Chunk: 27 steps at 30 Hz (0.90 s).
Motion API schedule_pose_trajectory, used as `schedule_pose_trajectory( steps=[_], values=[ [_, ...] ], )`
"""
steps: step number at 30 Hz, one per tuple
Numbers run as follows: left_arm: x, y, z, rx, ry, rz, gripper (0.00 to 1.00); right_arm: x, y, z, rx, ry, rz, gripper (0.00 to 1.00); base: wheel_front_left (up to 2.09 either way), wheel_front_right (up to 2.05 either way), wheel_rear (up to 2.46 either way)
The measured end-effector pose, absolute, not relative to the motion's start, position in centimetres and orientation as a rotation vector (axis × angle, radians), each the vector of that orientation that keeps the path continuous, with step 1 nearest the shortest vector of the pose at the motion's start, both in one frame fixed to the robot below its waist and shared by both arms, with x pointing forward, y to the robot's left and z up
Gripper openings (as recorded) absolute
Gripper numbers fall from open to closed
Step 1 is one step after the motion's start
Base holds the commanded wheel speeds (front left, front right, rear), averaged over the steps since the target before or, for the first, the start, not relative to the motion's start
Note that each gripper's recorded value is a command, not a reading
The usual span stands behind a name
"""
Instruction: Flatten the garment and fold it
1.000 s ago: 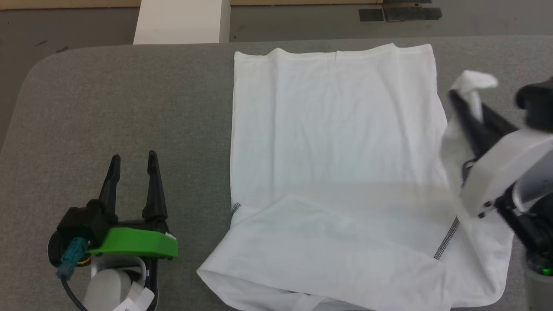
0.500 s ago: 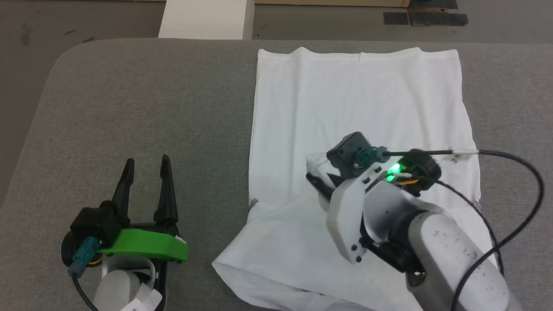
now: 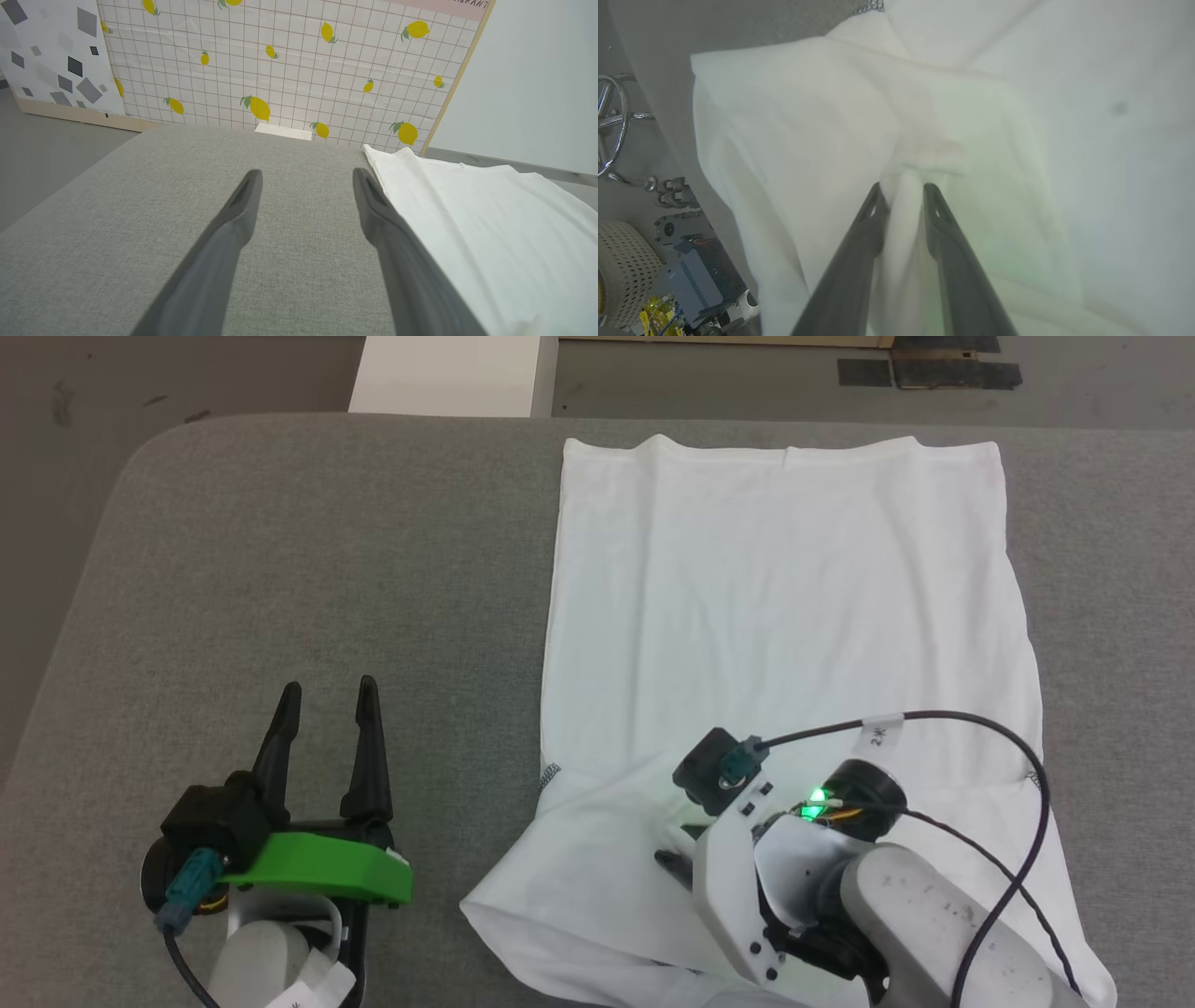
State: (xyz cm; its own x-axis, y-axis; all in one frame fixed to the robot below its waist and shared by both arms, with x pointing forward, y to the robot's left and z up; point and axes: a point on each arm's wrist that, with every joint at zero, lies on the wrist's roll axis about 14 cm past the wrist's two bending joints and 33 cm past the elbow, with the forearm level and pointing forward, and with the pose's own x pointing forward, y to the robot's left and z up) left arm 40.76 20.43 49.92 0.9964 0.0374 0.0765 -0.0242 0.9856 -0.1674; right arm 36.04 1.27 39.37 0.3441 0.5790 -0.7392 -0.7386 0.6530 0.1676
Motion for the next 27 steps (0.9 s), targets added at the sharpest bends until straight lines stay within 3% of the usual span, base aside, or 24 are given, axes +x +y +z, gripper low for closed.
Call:
schedule_pose_trajectory(
  steps=[3,10,18,27],
  values=[
    [40.9,20.1,49.9,-0.173,-0.079,0.024,1.00,37.3,0.7,41.0,-0.165,0.785,0.835,1.00,0.00,0.00,0.00],
    [41.5,18.9,49.7,-0.180,-0.073,-0.004,1.00,41.7,-3.0,48.9,0.036,0.391,0.652,1.00,0.00,0.00,0.00],
    [44.6,16.8,50.1,-0.135,-0.065,-0.110,1.00,42.9,-14.1,53.7,0.155,0.014,0.246,1.00,0.00,0.00,0.00],
    [54.0,14.0,52.6,-0.044,-0.028,-0.264,1.00,43.4,-19.4,50.6,0.129,0.002,0.065,1.00,0.00,0.00,0.00]
  ],
)
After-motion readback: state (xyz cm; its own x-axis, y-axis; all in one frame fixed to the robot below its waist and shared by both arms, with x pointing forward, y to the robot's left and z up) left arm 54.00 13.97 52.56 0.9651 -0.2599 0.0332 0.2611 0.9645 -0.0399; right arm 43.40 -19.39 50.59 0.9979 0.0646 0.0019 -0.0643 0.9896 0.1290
